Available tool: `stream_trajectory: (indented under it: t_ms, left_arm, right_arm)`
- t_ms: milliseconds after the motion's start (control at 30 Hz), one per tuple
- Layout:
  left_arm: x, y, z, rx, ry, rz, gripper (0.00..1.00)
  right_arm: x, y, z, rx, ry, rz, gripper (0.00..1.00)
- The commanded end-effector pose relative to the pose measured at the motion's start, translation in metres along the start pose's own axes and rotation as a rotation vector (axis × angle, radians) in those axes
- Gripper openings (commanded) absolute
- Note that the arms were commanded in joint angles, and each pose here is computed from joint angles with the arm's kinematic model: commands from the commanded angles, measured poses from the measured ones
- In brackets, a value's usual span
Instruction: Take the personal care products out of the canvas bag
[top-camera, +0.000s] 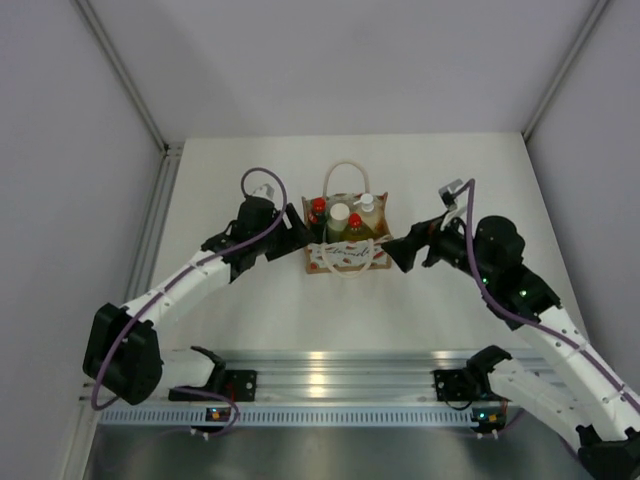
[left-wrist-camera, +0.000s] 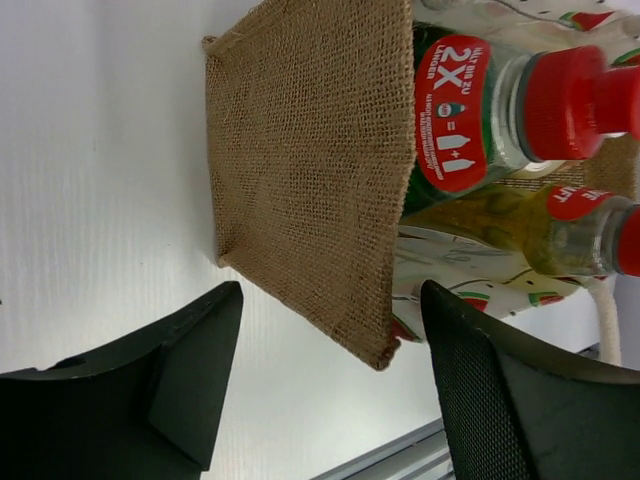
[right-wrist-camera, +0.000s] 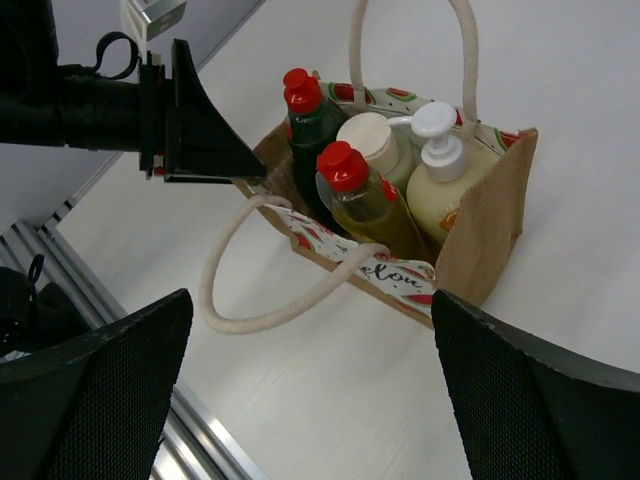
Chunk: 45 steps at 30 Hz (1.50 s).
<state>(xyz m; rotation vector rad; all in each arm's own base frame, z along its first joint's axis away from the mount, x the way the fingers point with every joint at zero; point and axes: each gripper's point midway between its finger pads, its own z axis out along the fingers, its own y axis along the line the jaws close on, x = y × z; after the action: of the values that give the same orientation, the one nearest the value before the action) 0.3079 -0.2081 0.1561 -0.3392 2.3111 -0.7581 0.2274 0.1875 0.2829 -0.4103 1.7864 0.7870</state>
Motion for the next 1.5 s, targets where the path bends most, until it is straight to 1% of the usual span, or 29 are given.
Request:
stream_trajectory:
  t_ms: [0,33,67,100,133,167,200,300,333,367,433,500,533,600,633,700,733,767,800,933,1000,1267,1467]
  left_arm:
    - [-0.006,-0.004,0.017,0.013,-0.045,0.016,0.75]
    - [-0.004,-0.003,0.02,0.011,-0.035,0.019,0.7]
    - [-0.001,-0.004,0.023,0.008,-0.023,0.022,0.65]
    - [-0.001,-0.004,0.024,0.008,-0.021,0.024,0.6]
    - [0.001,-0.003,0.026,0.002,-0.018,0.027,0.59]
    - [0.001,-0.005,0.027,0.007,-0.019,0.032,0.58]
    - [0.001,-0.006,0.028,0.01,-0.018,0.034,0.57]
    - [0.002,-0.011,0.03,0.025,-0.007,0.039,0.55]
    - [0.002,-0.012,0.03,0.029,-0.005,0.04,0.51]
    - [0.003,-0.015,0.03,0.038,0.001,0.042,0.5]
    - [0.003,-0.017,0.029,0.045,0.004,0.045,0.5]
    - [0.003,-0.02,0.027,0.055,0.003,0.047,0.5]
    - [0.002,-0.022,0.026,0.061,-0.002,0.049,0.5]
    - [0.001,-0.024,0.023,0.069,-0.003,0.05,0.5]
    - [0.001,-0.026,0.021,0.075,-0.005,0.051,0.5]
    - [-0.001,-0.027,0.02,0.077,-0.011,0.05,0.5]
    - [-0.001,-0.027,0.019,0.08,-0.011,0.051,0.5]
    - [-0.001,-0.028,0.018,0.084,-0.013,0.053,0.5]
    - [-0.002,-0.029,0.017,0.088,-0.013,0.054,0.5]
    - [-0.002,-0.033,0.016,0.102,-0.008,0.059,0.5]
    - [-0.004,-0.038,0.015,0.115,-0.007,0.062,0.5]
    - [-0.01,-0.047,0.008,0.142,-0.024,0.072,0.5]
    - [-0.011,-0.049,0.007,0.152,-0.023,0.077,0.51]
  right_arm:
    - [-0.029,0.013,0.021,-0.015,-0.098,-0.038,0.99]
    - [-0.021,0.01,0.033,0.006,-0.06,-0.044,0.99]
    - [-0.017,0.017,0.04,-0.003,-0.043,-0.072,1.0]
    - [-0.021,0.013,0.046,0.043,-0.052,-0.087,0.99]
    - [-0.02,0.013,0.052,0.063,-0.047,-0.104,1.0]
    - [-0.009,0.015,0.064,0.078,-0.018,-0.147,1.0]
    - [-0.015,0.008,0.071,0.139,-0.052,-0.161,0.99]
    - [-0.004,-0.001,0.092,0.216,-0.048,-0.197,1.0]
    - [-0.005,-0.002,0.103,0.225,-0.065,-0.2,0.99]
    - [-0.004,-0.002,0.107,0.232,-0.07,-0.204,0.99]
    - [-0.01,-0.004,0.115,0.26,-0.098,-0.204,0.98]
    - [-0.011,-0.003,0.124,0.271,-0.099,-0.215,0.98]
    - [-0.006,-0.005,0.131,0.279,-0.087,-0.221,0.96]
    - [-0.012,-0.005,0.137,0.289,-0.092,-0.23,0.93]
    - [-0.006,-0.007,0.143,0.293,-0.074,-0.24,0.87]
    - [-0.009,-0.008,0.146,0.31,-0.075,-0.253,0.84]
    - [-0.006,-0.01,0.149,0.318,-0.067,-0.258,0.79]
    - [-0.007,-0.011,0.15,0.325,-0.072,-0.264,0.76]
    - [-0.006,-0.012,0.151,0.326,-0.07,-0.271,0.7]
    - [0.0,-0.016,0.155,0.339,-0.06,-0.281,0.58]
    - [0.003,-0.016,0.155,0.332,-0.063,-0.28,0.54]
    - [0.015,-0.02,0.158,0.337,-0.068,-0.275,0.5]
    - [0.03,-0.025,0.163,0.347,-0.043,-0.264,0.51]
